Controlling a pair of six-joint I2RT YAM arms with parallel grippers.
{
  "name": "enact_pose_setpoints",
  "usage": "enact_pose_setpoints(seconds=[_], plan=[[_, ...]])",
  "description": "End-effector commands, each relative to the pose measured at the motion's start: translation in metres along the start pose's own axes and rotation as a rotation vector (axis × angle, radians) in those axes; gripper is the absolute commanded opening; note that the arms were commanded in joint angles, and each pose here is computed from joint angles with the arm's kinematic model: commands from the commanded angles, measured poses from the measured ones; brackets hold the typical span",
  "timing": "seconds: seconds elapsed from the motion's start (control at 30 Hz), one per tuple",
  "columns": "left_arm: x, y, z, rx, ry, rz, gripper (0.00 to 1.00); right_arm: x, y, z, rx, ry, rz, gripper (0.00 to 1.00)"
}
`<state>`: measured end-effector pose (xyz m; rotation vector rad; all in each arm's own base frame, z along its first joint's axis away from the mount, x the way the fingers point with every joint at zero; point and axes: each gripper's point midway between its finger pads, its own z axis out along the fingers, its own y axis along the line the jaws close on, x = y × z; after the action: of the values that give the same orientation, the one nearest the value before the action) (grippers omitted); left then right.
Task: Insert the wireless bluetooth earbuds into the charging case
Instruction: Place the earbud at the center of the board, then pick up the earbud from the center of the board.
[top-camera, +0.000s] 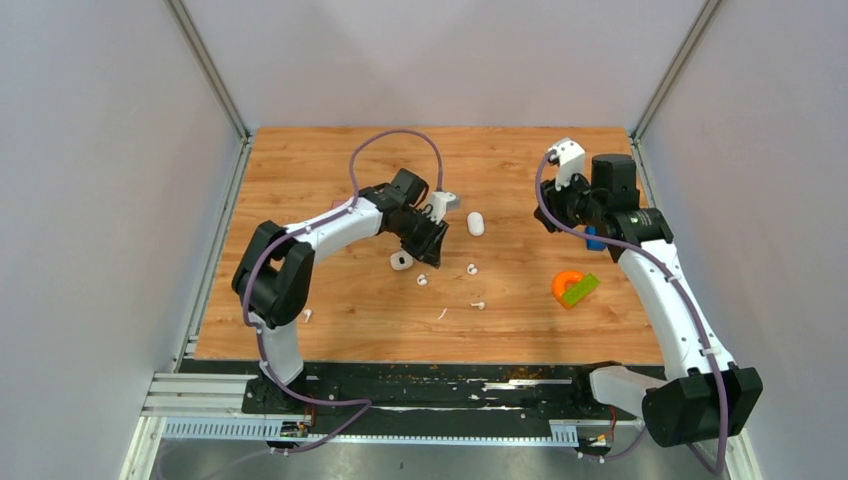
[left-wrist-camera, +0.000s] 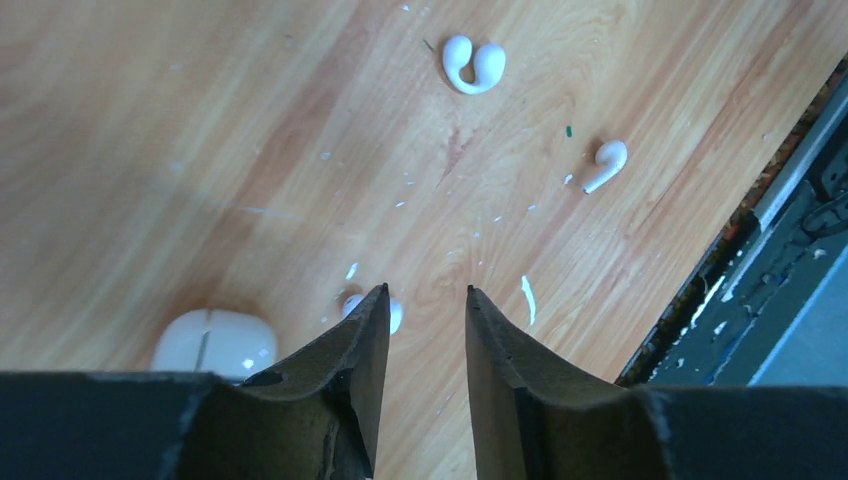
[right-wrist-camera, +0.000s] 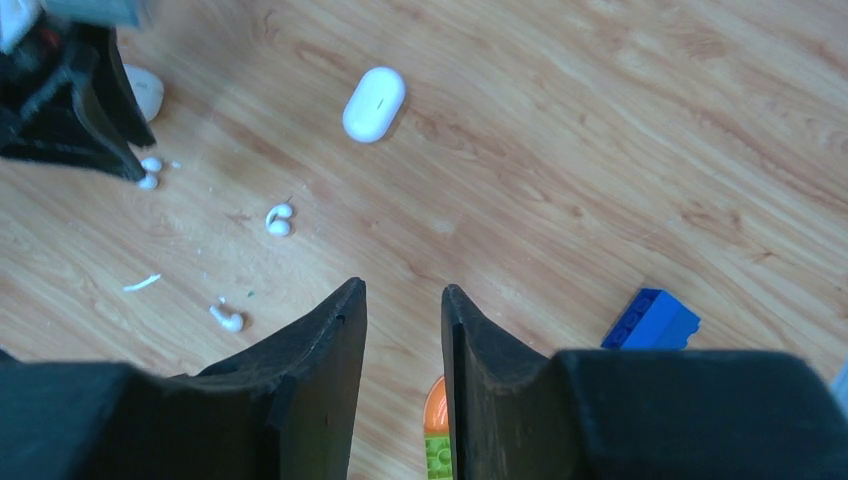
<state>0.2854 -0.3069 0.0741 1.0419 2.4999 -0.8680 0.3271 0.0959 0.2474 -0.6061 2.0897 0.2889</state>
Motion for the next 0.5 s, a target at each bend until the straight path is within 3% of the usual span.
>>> enact_pose_setpoints(seconds=[0.0,0.1,0.3,0.47], plan=[[-0.040,0.002,-0.065,-0.107,-0.205,0.162,0.44,0.005,0.023,-0.001,-0.132,-0.057,-0.108,0.34],[-0.046,0.020,-0.106,-0.179,-0.323,0.111,0.52,0.014,0.042,0.004,-0.247,-0.069,-0.194,0.35],[-0.028,0.085,-0.177,-0.364,-0.491,-0.210,0.62,0.016,0.094,0.042,-0.445,-0.054,-0.375,0.35],[0.000,0.106,-0.206,-0.428,-0.541,-0.349,0.74,0.016,0.158,0.077,-0.682,-0.058,-0.618,0.37]])
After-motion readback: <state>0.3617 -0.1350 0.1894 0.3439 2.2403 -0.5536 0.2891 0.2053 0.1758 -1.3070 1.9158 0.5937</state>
